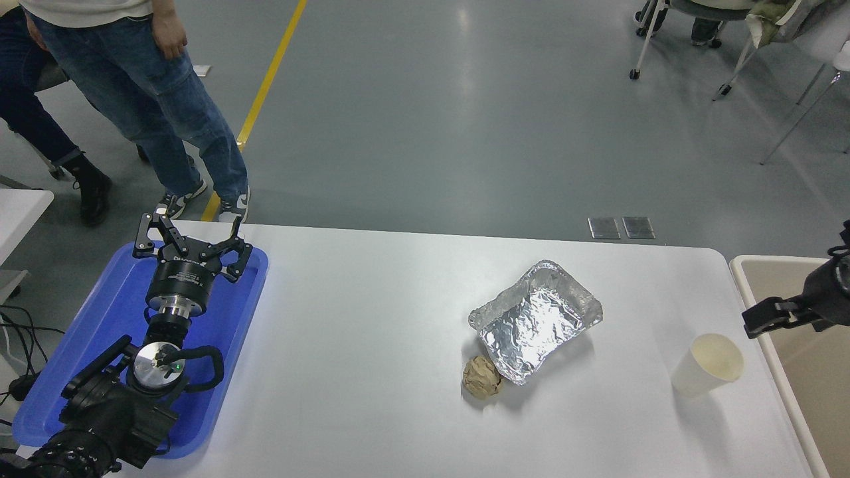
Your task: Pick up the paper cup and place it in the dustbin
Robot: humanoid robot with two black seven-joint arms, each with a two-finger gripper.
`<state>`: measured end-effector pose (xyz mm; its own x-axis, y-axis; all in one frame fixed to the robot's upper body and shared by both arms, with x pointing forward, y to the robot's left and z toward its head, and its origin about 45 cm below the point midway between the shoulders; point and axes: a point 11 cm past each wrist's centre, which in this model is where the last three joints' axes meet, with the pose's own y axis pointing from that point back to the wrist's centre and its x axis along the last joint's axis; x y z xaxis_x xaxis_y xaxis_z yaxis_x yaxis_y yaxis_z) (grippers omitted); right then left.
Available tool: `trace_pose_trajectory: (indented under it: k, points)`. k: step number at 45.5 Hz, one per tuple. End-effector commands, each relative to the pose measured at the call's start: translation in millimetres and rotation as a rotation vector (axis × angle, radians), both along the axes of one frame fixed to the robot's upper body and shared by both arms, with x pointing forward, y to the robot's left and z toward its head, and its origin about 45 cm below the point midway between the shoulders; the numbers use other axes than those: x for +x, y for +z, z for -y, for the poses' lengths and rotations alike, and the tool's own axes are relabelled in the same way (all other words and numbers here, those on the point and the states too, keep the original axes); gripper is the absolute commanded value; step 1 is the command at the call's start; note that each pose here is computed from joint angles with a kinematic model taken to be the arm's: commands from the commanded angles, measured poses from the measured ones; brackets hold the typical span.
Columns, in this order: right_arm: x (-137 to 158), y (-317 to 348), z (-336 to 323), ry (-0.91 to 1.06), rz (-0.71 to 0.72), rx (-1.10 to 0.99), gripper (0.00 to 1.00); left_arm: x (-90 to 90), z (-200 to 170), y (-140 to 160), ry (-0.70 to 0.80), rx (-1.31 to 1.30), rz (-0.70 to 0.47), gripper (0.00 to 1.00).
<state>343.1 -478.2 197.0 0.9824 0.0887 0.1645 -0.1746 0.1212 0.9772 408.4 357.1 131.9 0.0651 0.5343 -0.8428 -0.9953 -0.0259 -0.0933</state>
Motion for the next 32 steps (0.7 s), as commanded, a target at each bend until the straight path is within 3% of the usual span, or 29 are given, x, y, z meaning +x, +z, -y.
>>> trace_pose_trajectory:
  k: [1, 25, 32]
  points:
    - [-1.6, -24.4, -8.2, 0.003, 0.006, 0.031, 1.00, 0.0, -0.1, 0.0, 0.001, 0.000, 0.000, 1.00]
    - [-9.6, -67.8, -21.1, 0.020, -0.003, 0.055, 1.00, 0.0, -0.1, 0.0, 0.001, 0.000, 0.000, 1.00]
    - [-11.4, -69.0, -19.2, 0.021, -0.007, 0.049, 0.93, 0.0, -0.1, 0.0, 0.001, 0.000, 0.000, 1.00]
